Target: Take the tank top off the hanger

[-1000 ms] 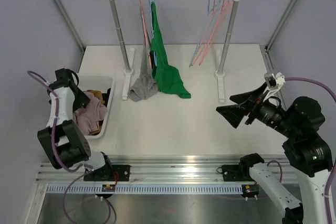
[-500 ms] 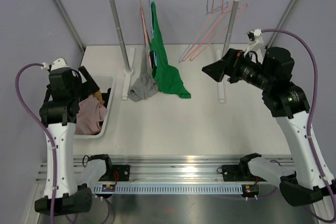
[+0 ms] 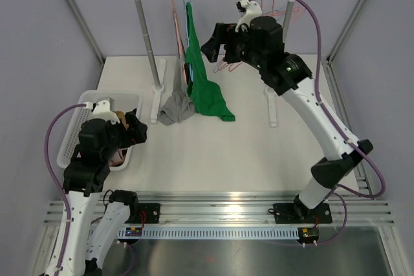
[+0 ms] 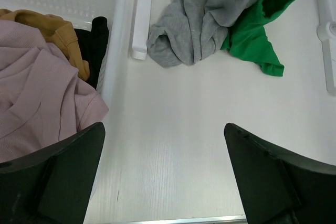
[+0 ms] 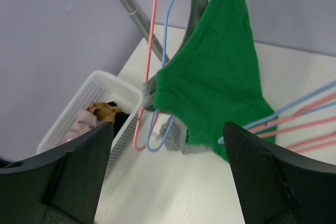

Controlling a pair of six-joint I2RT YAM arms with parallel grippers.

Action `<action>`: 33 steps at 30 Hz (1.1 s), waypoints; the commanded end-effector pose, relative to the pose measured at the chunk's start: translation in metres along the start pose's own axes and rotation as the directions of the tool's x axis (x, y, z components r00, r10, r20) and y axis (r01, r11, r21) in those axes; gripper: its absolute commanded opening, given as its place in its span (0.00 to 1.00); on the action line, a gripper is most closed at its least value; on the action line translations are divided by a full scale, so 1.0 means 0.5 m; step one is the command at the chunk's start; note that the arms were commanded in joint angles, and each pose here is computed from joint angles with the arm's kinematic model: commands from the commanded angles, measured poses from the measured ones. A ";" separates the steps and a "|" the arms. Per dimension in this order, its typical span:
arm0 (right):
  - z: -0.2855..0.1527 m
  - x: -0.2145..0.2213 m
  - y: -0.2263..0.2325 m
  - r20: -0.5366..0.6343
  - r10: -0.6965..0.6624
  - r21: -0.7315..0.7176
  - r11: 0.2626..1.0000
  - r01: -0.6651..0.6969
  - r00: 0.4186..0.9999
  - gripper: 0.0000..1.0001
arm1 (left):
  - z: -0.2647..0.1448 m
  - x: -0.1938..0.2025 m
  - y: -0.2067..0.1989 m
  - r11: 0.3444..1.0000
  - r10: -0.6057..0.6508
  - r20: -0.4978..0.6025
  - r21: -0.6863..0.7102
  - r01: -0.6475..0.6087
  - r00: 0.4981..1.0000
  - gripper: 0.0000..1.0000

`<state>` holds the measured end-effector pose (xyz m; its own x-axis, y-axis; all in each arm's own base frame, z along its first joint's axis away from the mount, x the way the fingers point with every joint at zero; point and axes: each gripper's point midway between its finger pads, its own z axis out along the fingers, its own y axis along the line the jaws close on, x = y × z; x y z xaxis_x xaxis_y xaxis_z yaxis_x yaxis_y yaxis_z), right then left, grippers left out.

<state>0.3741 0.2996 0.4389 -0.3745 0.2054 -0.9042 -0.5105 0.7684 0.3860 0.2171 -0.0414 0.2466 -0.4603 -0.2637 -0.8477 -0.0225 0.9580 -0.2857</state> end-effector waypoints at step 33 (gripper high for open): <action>0.287 -0.035 -0.054 0.125 -0.333 0.267 0.918 0.292 0.934 0.26 | 0.009 -0.029 -0.022 0.998 0.023 0.071 0.060 -0.027 0.997 0.99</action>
<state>0.5037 0.3636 0.3891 -0.1692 -0.0240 -0.9853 -0.3863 0.9213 0.0439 0.2227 -0.0424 0.2521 -0.4239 -0.2619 -0.8670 -0.0044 0.9579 -0.2872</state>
